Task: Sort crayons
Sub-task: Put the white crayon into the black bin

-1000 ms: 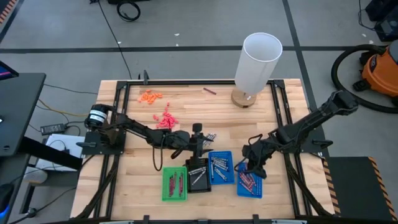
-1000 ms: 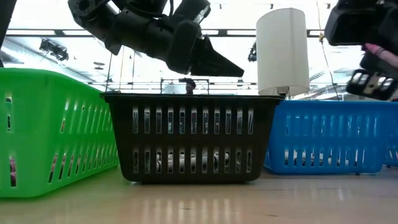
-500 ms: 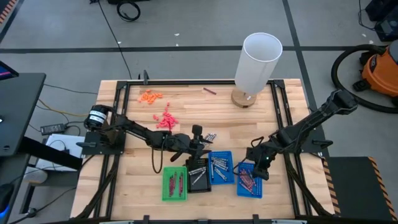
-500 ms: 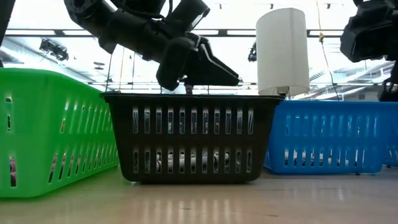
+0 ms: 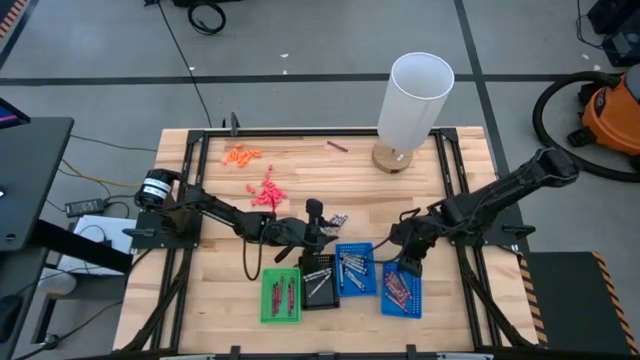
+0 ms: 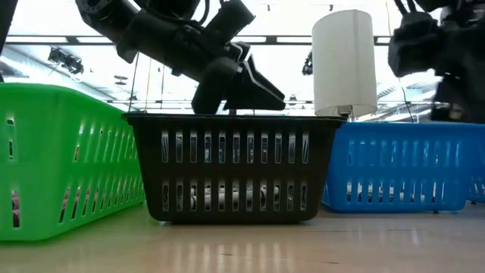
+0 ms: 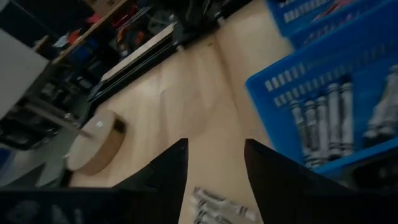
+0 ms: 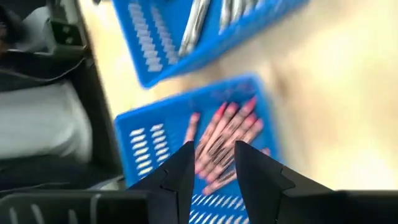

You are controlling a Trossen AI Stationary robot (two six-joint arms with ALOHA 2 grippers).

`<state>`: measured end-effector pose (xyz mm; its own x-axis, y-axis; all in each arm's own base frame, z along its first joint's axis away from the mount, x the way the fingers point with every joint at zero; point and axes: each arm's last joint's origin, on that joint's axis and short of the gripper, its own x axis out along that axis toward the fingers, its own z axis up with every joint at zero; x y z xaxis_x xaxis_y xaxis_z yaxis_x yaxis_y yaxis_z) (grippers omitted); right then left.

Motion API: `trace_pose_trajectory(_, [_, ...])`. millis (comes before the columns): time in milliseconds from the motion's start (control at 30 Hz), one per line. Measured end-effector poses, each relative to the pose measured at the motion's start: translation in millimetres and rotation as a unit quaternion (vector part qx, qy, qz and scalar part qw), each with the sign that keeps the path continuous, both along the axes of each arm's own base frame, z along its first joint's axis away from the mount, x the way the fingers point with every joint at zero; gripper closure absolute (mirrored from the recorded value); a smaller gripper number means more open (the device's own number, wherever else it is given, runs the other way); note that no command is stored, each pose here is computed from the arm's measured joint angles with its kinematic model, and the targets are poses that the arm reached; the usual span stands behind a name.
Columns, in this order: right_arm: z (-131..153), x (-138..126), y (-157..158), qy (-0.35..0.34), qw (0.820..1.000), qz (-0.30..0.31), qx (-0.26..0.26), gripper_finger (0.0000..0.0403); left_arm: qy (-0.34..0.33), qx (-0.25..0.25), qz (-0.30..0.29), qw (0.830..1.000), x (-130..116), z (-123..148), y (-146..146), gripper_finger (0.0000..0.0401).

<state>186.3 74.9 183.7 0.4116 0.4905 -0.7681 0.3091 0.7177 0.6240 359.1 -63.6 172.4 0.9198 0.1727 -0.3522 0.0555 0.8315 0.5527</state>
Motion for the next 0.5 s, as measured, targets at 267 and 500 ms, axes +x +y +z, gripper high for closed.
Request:
trace_pose_trajectory(267, [14.7,15.1,-20.6,-0.095,0.979,-0.035,-0.176,0.0282,0.007,0.008,0.011,1.0,-2.1,5.2,6.3,0.0245])
trace_pose_trajectory(500, [19.4,23.6,-38.7,-0.144,0.937,-0.077,-0.309,0.0282,-0.018,-0.052,0.061,0.997,1.2,8.2,26.7,0.0245])
